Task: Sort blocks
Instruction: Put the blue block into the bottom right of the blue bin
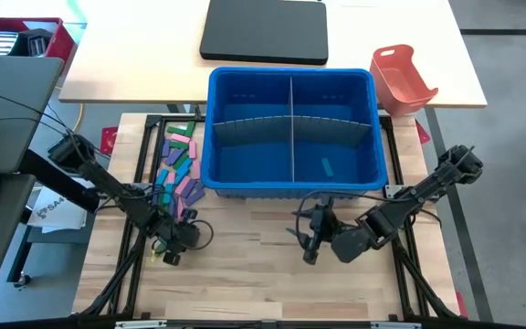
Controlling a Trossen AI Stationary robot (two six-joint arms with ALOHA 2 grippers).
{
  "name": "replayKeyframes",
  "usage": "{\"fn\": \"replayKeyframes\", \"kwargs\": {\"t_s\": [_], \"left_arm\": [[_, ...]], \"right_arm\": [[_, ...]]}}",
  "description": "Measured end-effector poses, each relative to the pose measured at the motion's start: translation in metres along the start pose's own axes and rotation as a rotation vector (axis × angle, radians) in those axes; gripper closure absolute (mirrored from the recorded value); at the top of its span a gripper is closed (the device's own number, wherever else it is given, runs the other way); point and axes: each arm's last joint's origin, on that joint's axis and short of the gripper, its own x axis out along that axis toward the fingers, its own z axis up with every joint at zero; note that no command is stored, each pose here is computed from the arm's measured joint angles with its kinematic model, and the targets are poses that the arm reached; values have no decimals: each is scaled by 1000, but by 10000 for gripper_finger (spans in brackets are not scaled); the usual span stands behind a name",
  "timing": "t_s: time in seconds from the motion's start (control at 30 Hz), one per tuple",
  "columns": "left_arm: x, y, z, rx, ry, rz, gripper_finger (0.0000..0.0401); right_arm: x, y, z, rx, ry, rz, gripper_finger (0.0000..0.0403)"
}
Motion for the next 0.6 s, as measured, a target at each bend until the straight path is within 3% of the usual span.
{"fn": "replayKeyframes", "kwargs": {"t_s": [0.13, 0.3, 0.37, 0.47, 0.6], "left_arm": [[-7, 2, 28, -46, -152, 59, 303], [-40, 7, 87, -10, -532, 198, 303], [-63, 9, 111, 0, -760, 201, 303], [-90, 11, 132, 13, -1063, 204, 303], [-116, 14, 142, 64, -1346, 172, 303]], "right_arm": [[2, -1, -6, -21, 44, 2, 190], [10, 4, -11, -20, 67, 23, 190], [16, 9, -15, -40, 61, 28, 190], [28, 22, -17, -69, 0, 64, 190], [46, 44, -15, -164, -179, 121, 190]]}}
